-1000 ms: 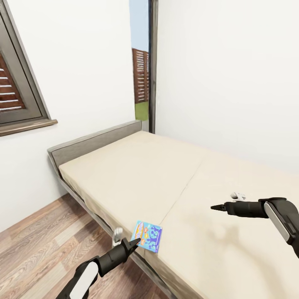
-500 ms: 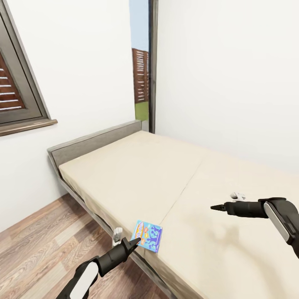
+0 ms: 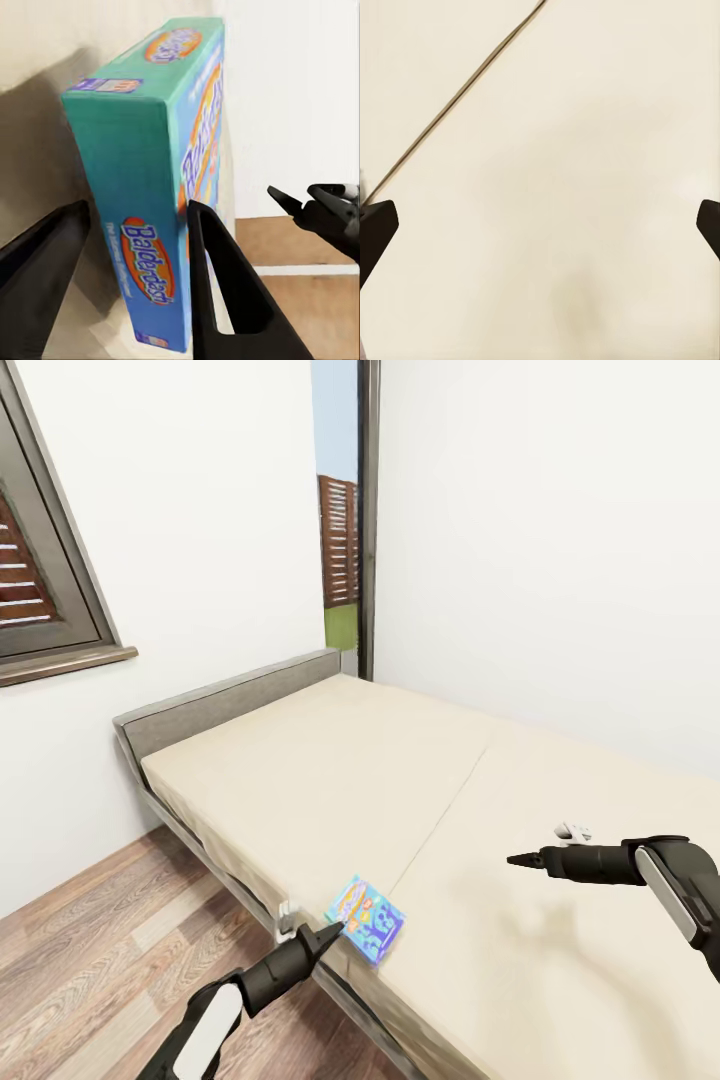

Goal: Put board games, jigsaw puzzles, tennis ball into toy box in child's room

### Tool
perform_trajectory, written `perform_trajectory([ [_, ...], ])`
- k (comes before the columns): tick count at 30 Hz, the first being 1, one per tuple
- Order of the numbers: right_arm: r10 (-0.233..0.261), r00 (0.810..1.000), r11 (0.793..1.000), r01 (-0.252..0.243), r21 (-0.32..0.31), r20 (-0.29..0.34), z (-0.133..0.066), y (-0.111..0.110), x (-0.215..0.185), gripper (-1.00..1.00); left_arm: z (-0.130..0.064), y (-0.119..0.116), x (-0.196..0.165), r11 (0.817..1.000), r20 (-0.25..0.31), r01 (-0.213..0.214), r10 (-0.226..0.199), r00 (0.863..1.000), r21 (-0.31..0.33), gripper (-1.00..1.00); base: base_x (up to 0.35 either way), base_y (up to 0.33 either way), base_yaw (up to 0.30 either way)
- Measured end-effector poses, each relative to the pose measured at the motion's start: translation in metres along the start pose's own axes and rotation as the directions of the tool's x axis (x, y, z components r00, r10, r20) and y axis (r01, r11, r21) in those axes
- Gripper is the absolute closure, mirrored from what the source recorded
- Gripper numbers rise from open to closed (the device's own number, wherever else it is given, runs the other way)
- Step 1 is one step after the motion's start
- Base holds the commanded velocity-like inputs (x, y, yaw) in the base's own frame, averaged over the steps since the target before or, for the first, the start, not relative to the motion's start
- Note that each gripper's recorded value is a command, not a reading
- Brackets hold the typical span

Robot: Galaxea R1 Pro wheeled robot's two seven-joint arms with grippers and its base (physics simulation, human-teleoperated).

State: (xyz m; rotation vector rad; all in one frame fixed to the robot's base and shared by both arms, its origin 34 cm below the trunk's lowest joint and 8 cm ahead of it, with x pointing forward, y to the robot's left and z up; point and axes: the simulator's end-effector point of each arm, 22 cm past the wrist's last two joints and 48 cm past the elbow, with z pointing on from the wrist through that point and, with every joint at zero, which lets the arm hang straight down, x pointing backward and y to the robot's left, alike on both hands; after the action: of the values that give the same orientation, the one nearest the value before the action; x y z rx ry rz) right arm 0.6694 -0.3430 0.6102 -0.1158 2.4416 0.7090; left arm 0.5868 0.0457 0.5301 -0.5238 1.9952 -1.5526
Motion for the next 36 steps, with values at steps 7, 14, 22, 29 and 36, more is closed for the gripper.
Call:
perform_trajectory([
  [7, 0.000, 1.000, 1.000, 0.000, 0.000, 0.000, 0.000, 0.000, 0.000, -1.00, 0.006, -0.009, 0.011, 0.999, -0.035, -0.039, 0.039, 0.999, 0.010, 1.00, 0.000, 0.000, 0.000],
  [14, 0.000, 1.000, 1.000, 0.000, 0.000, 0.000, 0.000, 0.000, 0.000, -1.00, 0.010, -0.014, 0.022, 0.998, -0.065, -0.056, 0.057, 0.996, 0.018, 1.00, 0.000, 0.000, 0.000],
  [22, 0.000, 1.000, 1.000, 0.000, -0.001, 0.000, 0.000, 0.000, 0.000, -1.00, 0.011, -0.022, 0.020, 0.997, -0.066, -0.074, 0.077, 0.995, 0.035, 1.00, 0.000, 0.000, 0.000],
  [29, 0.000, 1.000, 1.000, 0.000, -0.001, 0.000, 0.001, 0.001, 0.000, -1.00, 0.011, -0.024, 0.020, 0.996, -0.064, -0.081, 0.083, 0.994, 0.038, 1.00, 0.000, 0.000, 0.000],
  [36, 0.000, 1.000, 1.000, 0.000, -0.001, 0.000, 0.001, 0.001, 0.000, -1.00, 0.011, -0.025, 0.019, 0.996, -0.063, -0.082, 0.085, 0.994, 0.039, 1.00, 0.000, 0.000, 0.000],
])
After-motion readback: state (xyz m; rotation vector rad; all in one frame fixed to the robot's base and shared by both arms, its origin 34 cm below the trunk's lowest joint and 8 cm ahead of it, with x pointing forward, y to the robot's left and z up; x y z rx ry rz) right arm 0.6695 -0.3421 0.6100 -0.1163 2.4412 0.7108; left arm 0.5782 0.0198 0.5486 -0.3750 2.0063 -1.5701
